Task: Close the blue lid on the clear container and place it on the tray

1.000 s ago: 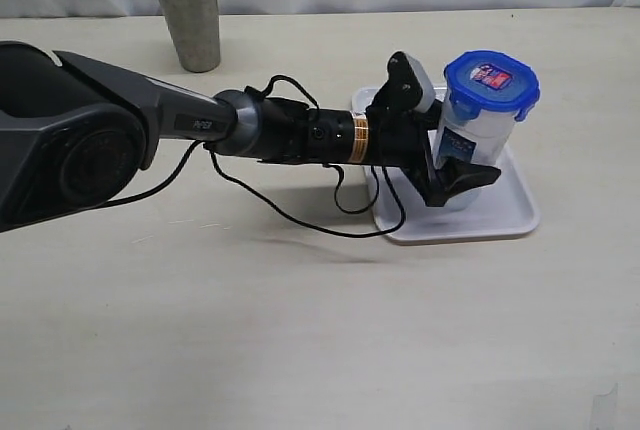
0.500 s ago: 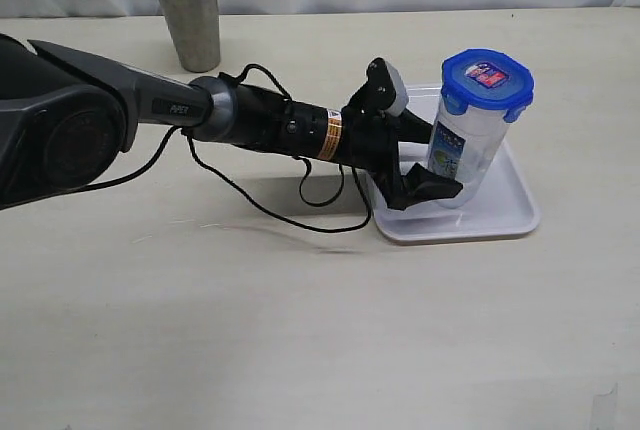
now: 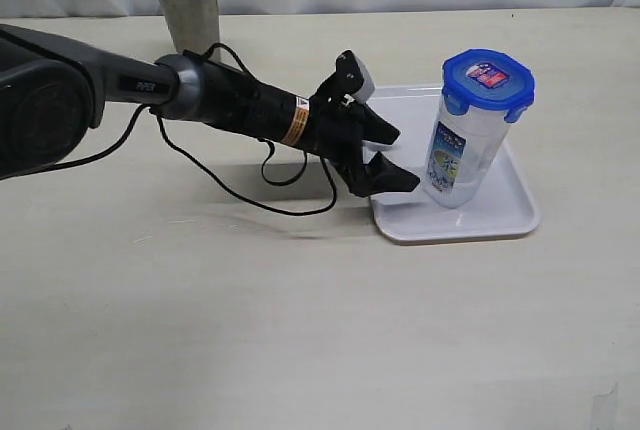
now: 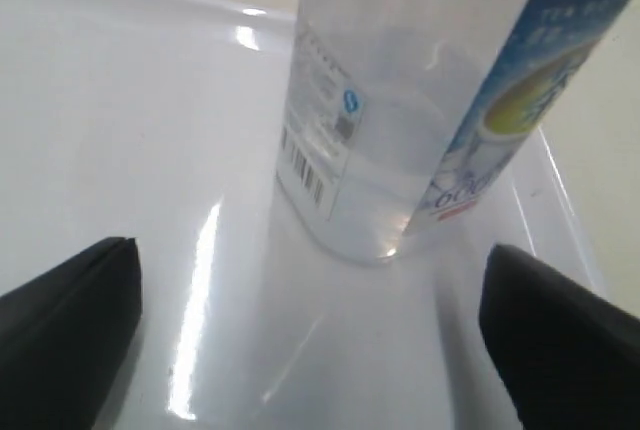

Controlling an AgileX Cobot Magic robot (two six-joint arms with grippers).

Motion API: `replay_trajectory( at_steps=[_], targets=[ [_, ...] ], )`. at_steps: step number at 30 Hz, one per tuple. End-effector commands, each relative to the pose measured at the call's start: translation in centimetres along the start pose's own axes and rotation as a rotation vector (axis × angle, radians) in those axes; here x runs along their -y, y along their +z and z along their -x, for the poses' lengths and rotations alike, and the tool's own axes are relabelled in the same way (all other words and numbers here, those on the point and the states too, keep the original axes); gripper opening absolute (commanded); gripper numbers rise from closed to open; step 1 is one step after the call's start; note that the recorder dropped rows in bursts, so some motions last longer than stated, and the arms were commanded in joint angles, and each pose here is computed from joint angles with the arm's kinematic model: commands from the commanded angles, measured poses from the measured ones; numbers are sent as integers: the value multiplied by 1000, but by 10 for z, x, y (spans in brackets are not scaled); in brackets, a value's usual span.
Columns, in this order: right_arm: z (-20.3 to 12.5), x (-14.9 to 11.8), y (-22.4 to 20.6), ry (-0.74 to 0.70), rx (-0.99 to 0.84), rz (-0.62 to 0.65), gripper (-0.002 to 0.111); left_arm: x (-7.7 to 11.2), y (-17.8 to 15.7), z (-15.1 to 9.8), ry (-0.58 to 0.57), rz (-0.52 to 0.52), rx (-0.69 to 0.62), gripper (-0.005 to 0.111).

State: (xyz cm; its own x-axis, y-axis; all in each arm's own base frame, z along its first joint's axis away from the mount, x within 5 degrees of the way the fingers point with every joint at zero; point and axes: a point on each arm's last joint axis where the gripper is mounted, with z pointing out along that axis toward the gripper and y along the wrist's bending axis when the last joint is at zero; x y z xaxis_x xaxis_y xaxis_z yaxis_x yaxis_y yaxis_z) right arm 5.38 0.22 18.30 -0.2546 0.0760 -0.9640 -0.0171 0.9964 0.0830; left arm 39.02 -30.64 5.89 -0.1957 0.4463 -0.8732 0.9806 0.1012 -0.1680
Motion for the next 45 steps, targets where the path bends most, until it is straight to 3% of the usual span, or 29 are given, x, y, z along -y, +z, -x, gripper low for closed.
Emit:
replay_trajectory(
  at_steps=[1,6,11,12,15,18,22,25,27,30,33,42,45],
  targets=[
    [0,0,0,6,3,1,5,-4,-11,15,28,56,-47,77],
    [0,0,0,6,3,1,5,-6,-32,42,50,139,-65,39],
    [0,0,0,6,3,1,5,-13,-66,69,-93,194,5,2],
    [0,0,0,6,3,1,5,-12,-71,74,-90,192,16,0],
    [0,0,0,6,3,1,5,-10,-84,84,-84,211,31,0],
    [0,0,0,6,3,1,5,-6,-97,88,-77,321,10,0],
    [0,0,0,6,3,1,5,0,-121,88,-59,670,-75,0],
    [0,0,0,6,3,1,5,8,-147,88,0,992,-174,0],
    [0,0,0,6,3,1,5,18,-163,88,61,1112,-237,0],
    [0,0,0,6,3,1,5,34,-186,91,97,1170,-271,0],
    [0,0,0,6,3,1,5,50,-214,99,59,1183,-219,0],
    [0,0,0,6,3,1,5,130,-288,128,-69,1056,133,0],
    [0,0,0,6,3,1,5,163,-306,131,-52,1039,211,0]
  ],
)
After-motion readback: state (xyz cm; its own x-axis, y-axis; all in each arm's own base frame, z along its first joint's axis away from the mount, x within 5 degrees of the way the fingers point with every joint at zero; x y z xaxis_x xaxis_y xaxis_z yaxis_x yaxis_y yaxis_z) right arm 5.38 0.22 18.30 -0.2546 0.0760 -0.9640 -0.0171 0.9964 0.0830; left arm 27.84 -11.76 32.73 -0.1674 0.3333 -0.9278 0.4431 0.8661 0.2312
